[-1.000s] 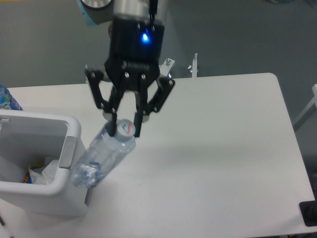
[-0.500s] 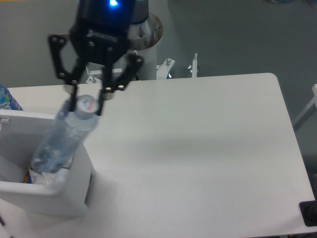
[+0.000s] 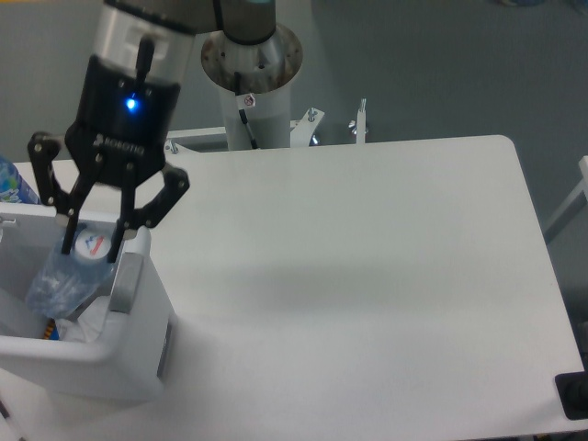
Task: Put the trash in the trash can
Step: 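Lower the bottle into the bin and open the gripper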
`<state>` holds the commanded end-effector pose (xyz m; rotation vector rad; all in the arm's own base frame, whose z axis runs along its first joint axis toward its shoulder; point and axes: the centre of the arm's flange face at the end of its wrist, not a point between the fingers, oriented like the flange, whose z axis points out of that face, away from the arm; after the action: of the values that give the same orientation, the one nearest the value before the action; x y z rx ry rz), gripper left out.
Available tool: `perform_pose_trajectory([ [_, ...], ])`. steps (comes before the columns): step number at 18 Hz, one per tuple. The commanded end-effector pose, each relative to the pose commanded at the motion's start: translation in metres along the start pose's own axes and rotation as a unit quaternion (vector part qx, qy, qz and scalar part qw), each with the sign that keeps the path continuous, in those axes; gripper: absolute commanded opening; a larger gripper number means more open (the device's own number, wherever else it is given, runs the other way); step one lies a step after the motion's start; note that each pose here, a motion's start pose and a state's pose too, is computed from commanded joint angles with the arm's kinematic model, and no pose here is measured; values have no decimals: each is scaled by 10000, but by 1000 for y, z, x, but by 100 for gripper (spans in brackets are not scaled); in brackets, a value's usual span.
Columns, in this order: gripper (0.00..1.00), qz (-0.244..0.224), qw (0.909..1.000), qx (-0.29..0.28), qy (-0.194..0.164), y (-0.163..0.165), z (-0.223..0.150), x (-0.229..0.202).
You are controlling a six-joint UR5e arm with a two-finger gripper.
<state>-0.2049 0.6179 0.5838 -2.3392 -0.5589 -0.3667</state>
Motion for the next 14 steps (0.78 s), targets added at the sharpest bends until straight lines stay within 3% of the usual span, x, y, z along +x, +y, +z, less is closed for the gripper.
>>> perform_pose_trajectory([
  [4, 17, 134, 9992, -372, 86, 19, 43, 8],
  [7, 49, 421, 9982, -421, 101, 24, 47, 6],
  [8, 71, 512, 9978, -407, 105, 23, 46, 7],
  [9, 84, 675, 9969, -398, 111, 23, 45, 8],
  [11, 92, 1073, 9935, -364, 121, 18, 42, 8],
  [14, 100, 1216, 9924, -133, -121, 1, 20, -14],
])
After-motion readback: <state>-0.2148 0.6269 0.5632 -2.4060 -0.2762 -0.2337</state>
